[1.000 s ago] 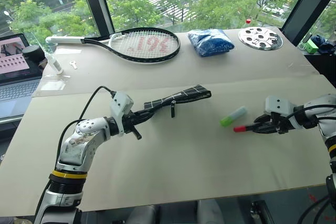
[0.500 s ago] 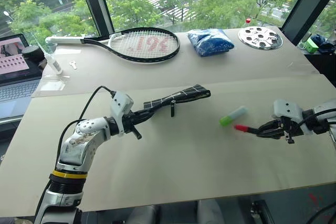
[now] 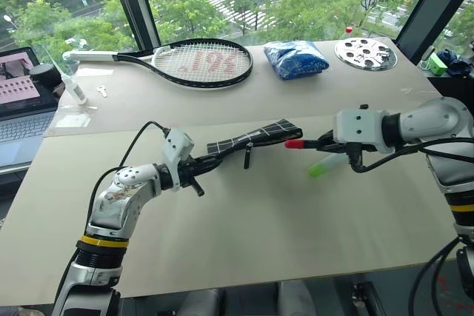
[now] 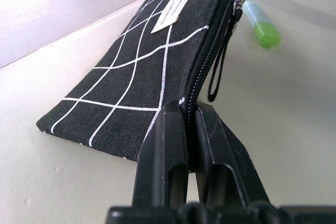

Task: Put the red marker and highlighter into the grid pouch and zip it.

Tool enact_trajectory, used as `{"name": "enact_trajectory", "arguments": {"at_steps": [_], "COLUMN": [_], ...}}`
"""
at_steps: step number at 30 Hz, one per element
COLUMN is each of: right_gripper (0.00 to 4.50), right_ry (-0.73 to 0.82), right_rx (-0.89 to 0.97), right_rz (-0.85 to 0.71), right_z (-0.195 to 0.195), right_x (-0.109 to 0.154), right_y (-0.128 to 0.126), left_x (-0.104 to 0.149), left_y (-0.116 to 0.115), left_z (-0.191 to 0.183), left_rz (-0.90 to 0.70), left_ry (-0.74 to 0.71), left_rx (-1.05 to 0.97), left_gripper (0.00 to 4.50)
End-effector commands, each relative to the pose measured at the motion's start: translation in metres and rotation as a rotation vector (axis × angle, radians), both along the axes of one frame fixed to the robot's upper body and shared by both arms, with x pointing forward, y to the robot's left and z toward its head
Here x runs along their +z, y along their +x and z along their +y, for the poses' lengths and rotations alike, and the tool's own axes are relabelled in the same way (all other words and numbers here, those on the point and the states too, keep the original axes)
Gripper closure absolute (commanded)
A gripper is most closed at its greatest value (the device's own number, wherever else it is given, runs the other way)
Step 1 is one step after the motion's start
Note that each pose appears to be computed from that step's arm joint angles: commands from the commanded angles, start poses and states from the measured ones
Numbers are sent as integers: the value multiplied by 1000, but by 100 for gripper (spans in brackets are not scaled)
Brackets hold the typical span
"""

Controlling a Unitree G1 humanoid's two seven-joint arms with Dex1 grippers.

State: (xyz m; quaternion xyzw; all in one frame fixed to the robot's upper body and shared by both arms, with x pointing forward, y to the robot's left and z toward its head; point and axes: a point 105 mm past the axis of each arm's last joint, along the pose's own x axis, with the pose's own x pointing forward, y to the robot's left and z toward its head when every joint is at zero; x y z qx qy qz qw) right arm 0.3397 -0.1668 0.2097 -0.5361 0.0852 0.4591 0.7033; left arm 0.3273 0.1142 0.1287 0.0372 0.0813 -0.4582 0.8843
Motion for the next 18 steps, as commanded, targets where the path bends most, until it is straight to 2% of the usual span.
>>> {"name": "enact_trajectory", "arguments": {"at_steps": [1, 6, 11, 18], "right_gripper": [406, 406, 406, 406], "right_ry": [-1, -4, -87, -122], "right_rx": [10, 1, -22, 30], "right_rz": [-49, -56, -105, -64], "right_z": [9, 11, 8, 9], "right_x": [16, 19, 11, 3], "right_y": [-7, -10, -3, -17], "left_x": [10, 9, 10, 11], "left_y": [0, 2, 3, 6], "left_z": [-5, -5, -10, -10], "left_rz": [-55, -54, -62, -57], "left_ry": [3, 15, 27, 36], "left_rx": [-23, -22, -33, -17], "left_gripper": [450, 450, 450, 450]}}
